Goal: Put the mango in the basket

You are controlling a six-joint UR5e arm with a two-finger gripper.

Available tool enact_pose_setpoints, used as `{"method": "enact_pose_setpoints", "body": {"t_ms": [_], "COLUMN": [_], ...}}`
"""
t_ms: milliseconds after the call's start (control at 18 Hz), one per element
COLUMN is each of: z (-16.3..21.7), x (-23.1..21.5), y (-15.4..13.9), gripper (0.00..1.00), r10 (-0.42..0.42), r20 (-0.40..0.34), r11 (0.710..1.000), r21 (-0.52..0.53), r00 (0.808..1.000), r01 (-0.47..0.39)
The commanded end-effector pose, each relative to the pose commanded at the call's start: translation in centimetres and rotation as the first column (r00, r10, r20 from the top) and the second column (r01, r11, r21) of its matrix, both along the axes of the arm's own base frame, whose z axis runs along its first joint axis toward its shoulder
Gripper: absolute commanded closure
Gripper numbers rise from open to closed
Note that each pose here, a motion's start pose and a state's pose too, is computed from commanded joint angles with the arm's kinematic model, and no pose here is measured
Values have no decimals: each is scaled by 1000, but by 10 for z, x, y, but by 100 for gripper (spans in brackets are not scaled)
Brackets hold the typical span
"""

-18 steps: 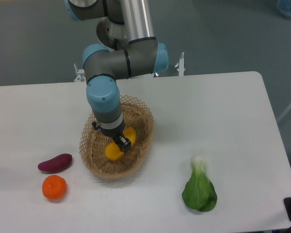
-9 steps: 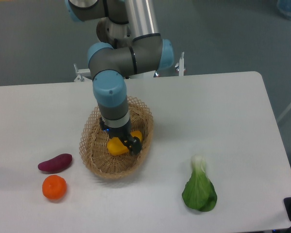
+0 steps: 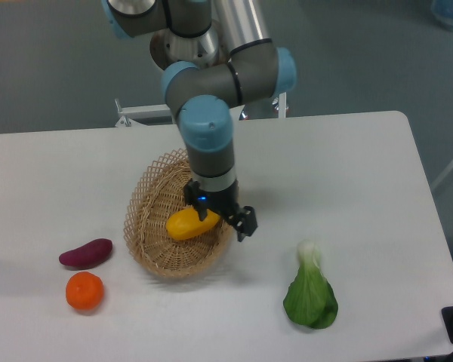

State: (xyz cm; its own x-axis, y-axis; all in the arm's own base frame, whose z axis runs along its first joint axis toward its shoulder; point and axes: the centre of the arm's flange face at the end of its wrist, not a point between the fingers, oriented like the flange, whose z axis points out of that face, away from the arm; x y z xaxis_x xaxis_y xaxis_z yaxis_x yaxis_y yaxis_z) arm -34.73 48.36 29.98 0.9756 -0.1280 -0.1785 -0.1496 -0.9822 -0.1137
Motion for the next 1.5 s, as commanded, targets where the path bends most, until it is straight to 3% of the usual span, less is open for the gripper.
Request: {"method": "enact_pose_setpoints", "body": {"t_ms": [222, 333, 889, 1056, 1278, 1500], "z": [24, 31, 36, 32, 24, 21], "x": [-36, -52, -122, -136, -158, -178], "y": [-12, -17, -80, -97, -117, -132], "gripper": [0, 0, 0, 0, 0, 0], "r10": [25, -10, -125, -190, -169, -236], "r20": [53, 69, 47, 44, 54, 46], "r11": [1000, 1000, 990, 979, 982, 967], "r21": [-19, -29, -56, -73, -75, -88], "r00": [998, 998, 991, 981, 984, 971], "r01": [-24, 12, 128, 193, 173, 240]}}
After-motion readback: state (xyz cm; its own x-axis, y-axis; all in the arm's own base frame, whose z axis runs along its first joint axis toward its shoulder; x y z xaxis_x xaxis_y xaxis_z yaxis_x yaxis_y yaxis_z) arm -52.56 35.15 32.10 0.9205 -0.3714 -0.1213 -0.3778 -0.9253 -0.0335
